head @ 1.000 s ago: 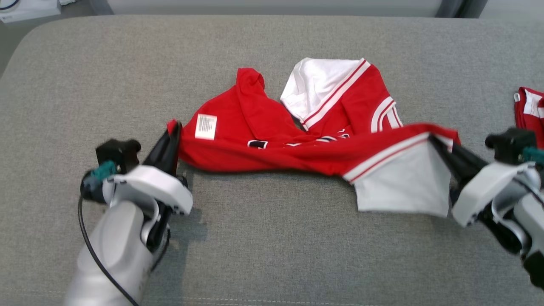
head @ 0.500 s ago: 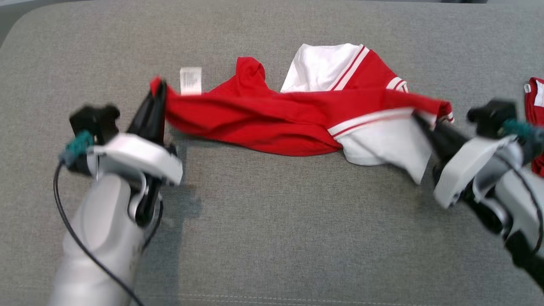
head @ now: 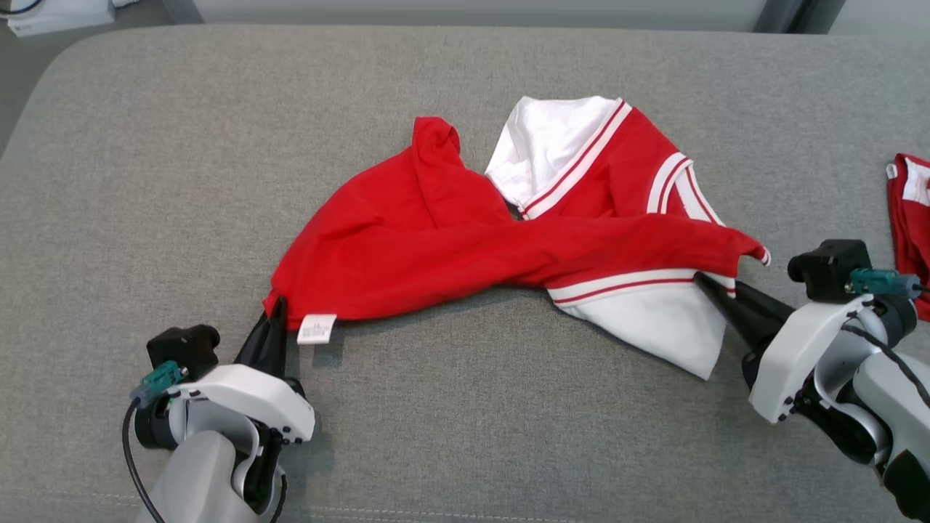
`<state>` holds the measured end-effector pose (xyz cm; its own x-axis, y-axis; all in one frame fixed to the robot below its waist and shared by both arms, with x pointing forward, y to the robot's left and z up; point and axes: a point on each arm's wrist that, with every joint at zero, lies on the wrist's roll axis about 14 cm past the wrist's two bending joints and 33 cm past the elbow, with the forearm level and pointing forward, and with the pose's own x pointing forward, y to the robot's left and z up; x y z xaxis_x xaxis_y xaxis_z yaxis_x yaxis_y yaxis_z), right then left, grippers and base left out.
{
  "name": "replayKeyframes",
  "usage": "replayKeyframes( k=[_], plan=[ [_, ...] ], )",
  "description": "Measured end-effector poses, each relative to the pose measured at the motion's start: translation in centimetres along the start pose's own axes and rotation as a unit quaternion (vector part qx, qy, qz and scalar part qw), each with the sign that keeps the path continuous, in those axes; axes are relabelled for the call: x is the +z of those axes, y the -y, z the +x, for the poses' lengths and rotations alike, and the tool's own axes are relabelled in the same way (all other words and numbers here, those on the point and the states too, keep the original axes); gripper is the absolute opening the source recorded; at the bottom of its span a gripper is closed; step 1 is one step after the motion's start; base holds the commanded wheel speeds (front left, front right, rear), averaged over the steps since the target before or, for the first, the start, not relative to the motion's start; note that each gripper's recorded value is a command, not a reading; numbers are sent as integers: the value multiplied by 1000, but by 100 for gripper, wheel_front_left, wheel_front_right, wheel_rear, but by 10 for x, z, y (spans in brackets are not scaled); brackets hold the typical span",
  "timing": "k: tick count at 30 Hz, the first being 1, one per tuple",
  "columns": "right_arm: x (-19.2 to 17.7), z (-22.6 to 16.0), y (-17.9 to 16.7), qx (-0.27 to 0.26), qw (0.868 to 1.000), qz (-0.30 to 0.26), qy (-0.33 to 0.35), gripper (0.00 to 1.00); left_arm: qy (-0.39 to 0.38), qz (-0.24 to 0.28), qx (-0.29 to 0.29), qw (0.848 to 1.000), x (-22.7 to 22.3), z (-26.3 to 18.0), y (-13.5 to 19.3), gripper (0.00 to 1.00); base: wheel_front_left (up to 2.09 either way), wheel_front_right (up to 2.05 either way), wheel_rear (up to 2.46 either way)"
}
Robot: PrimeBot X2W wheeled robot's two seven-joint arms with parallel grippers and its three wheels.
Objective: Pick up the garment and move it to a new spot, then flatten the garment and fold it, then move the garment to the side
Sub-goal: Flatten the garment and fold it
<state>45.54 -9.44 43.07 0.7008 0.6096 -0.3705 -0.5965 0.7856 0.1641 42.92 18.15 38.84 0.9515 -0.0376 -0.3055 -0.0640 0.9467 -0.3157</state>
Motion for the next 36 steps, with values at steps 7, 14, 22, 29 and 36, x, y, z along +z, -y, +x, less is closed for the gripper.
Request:
replayKeyframes(
  k=[7,14,22,29,36],
  plan=[
    [5,-15,-9,1,1000,1,10,100,13,0,11,1000,8,-9,-4,100,0,0,0],
    [13,-34,6,-30,998,16,43,100,37,24,22,999,21,-19,-9,100,0,0,0],
    [-5,-49,4,-44,997,45,41,100,-13,138,-30,990,-7,-27,6,100,0,0,0],
    [-6,-54,3,-50,996,50,47,100,-71,207,-44,975,-35,-33,-8,100,0,0,0],
    [-8,-56,1,-52,996,55,50,100,-73,186,-30,979,-33,-30,-14,100,0,0,0]
  ],
)
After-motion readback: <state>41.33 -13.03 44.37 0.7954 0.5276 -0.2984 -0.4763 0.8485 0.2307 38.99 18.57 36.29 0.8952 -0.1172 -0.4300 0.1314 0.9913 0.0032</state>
